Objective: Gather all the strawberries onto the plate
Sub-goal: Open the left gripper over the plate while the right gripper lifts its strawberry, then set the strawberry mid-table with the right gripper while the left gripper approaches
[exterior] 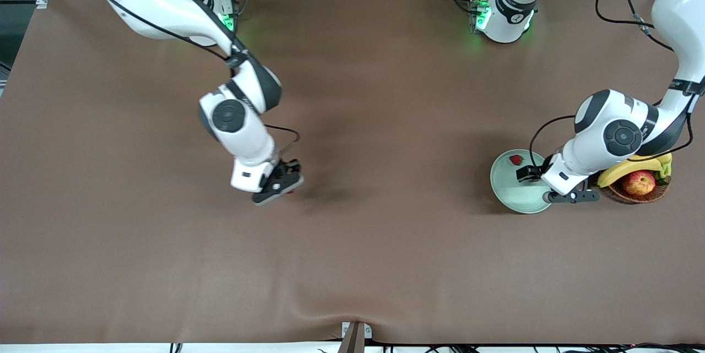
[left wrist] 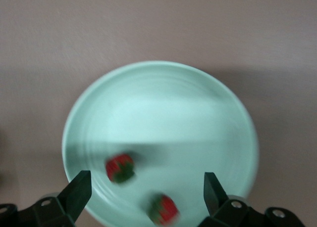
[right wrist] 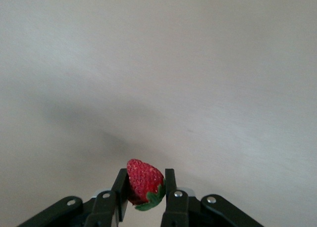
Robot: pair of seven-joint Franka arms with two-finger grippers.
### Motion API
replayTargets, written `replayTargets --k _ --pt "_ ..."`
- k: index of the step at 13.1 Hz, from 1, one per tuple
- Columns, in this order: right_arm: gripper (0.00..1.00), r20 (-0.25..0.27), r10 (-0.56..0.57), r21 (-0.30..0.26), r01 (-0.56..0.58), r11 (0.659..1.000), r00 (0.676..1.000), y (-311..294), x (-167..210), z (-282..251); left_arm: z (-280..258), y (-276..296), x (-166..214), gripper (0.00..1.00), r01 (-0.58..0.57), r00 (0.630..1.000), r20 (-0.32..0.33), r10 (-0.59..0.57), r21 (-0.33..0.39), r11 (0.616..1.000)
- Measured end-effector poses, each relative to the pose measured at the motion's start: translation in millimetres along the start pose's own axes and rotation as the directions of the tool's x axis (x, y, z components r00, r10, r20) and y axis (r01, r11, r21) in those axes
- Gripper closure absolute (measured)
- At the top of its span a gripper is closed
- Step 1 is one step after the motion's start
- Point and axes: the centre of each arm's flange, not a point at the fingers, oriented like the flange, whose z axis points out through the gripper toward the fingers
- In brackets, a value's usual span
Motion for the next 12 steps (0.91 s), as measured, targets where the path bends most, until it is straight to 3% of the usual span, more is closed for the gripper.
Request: replayTargets --k 4,8,12 --pt "0.67 -0.015 0.126 0.048 -0.125 0.991 0.992 -73 16 17 -66 70 -18 0.00 0.103 0.993 0.054 -0.103 -0.001 0.995" --pt "0.67 -0.034 0.200 0.093 -0.197 0.976 0.979 -107 37 45 -67 132 -38 0.00 0.204 0.976 0.080 -0.203 -0.006 0.979" --pt "0.67 -0.036 0.199 0.120 -0.193 0.974 0.979 -135 37 86 -65 192 -59 0.00 0.266 0.961 0.079 -0.266 0.008 0.964"
